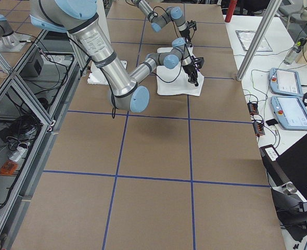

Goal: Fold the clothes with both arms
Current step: 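Release the hem at the collar and draw both grippers back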

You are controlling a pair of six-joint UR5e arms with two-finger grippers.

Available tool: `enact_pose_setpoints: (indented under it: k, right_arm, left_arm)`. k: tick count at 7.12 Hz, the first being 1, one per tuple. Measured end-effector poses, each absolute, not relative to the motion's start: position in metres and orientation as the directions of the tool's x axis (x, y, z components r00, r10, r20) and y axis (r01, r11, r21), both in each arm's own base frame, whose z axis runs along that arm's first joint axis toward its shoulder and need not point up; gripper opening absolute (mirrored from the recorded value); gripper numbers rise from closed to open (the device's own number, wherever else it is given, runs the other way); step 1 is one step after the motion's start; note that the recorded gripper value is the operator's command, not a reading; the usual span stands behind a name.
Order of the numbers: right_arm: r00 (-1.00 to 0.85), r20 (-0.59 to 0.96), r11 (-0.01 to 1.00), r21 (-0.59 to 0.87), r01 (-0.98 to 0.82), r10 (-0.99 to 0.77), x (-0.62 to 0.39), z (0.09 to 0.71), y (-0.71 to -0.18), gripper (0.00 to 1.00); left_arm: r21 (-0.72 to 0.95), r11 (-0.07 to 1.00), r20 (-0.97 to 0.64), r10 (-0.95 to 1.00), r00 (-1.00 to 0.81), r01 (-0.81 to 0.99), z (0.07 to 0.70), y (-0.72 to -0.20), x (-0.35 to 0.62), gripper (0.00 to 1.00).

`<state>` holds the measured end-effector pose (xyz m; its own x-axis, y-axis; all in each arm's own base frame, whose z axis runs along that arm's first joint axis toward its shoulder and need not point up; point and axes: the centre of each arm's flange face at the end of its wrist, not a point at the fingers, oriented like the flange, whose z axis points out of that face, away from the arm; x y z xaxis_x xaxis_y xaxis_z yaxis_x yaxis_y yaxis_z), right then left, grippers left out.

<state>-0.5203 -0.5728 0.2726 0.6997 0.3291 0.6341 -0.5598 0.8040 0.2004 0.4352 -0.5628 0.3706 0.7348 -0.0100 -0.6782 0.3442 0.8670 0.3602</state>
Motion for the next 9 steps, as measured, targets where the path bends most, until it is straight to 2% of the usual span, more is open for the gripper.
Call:
enact_pose_setpoints:
  k: [1,3,5,7,9]
  right_arm:
    - [0.701,0.634,0.805,0.202,-0.558,0.326,-0.521,0.274,-0.573,0.99]
    - [0.715,0.632,0.823,0.208,-0.529,0.301,-0.514,0.27,-0.576,1.0]
    - [0.737,0.639,0.876,0.201,-0.438,0.222,-0.473,0.258,-0.57,1.0]
    - [0.737,0.651,0.89,0.209,-0.406,0.183,-0.445,0.261,-0.548,1.0]
    - [0.737,0.654,0.892,0.214,-0.398,0.172,-0.444,0.262,-0.539,1.0]
  left_arm:
    - [0.361,0.868,-0.677,-0.008,0.736,0.342,0.372,-0.563,0.436,0.99]
    - [0.453,0.851,-0.65,0.111,0.752,0.266,0.36,-0.559,0.427,1.0]
    - [0.504,0.844,-0.666,0.245,0.704,0.183,0.345,-0.529,0.399,1.0]
    - [0.469,0.868,-0.707,0.259,0.659,0.162,0.377,-0.479,0.373,1.0]
    - [0.405,0.899,-0.769,0.238,0.594,0.165,0.412,-0.422,0.387,1.0]
